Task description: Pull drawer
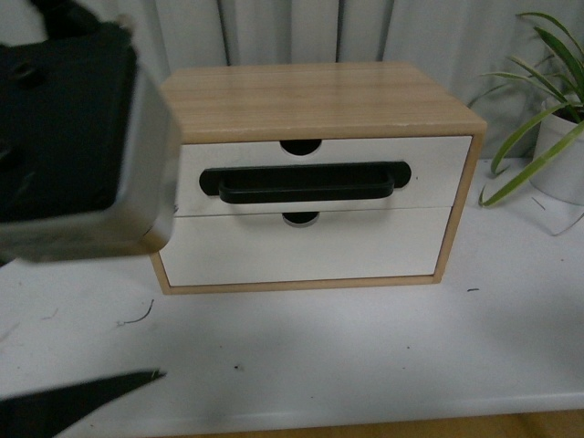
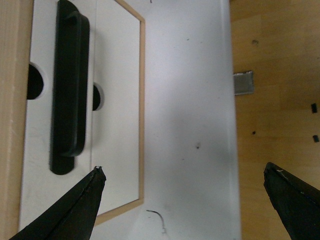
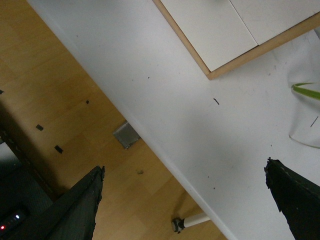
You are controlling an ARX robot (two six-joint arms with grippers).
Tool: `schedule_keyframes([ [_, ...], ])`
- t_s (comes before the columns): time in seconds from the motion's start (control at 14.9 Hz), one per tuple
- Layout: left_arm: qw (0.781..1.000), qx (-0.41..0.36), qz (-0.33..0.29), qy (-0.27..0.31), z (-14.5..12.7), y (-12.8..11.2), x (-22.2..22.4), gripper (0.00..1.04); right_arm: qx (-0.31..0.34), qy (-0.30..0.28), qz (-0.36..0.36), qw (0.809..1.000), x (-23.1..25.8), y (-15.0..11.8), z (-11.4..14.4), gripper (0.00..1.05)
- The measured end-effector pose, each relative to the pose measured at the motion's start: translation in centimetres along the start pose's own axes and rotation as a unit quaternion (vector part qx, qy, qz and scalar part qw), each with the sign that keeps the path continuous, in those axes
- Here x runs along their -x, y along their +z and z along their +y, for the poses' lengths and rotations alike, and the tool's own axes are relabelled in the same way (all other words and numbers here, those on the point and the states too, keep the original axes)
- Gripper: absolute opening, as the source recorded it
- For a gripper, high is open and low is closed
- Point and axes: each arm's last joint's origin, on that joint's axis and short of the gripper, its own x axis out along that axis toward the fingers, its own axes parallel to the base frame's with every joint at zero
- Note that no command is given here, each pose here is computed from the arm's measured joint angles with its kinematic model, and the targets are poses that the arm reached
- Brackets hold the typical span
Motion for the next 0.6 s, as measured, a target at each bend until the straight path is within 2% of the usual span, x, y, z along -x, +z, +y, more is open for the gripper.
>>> schedule_keyframes([
  [0.2, 0.999, -0.007, 0.025, -0.023, 3.4, 0.3, -3.3, 0.98, 0.029, 0.016, -0.009, 0.999, -0.5, 1.2, -2.9, 0.98],
  [0.4, 0.999, -0.004, 0.033, -0.032, 4.4, 0.3, -4.4, 0.98, 0.04, 0.033, -0.009, 0.999, -0.9, 1.7, -3.7, 0.98],
  [0.6, 0.998, -0.004, 0.055, -0.028, 6.9, 0.4, -6.8, 0.98, 0.07, 0.07, -0.005, 0.995, -2.6, 2.8, -5.2, 0.98],
])
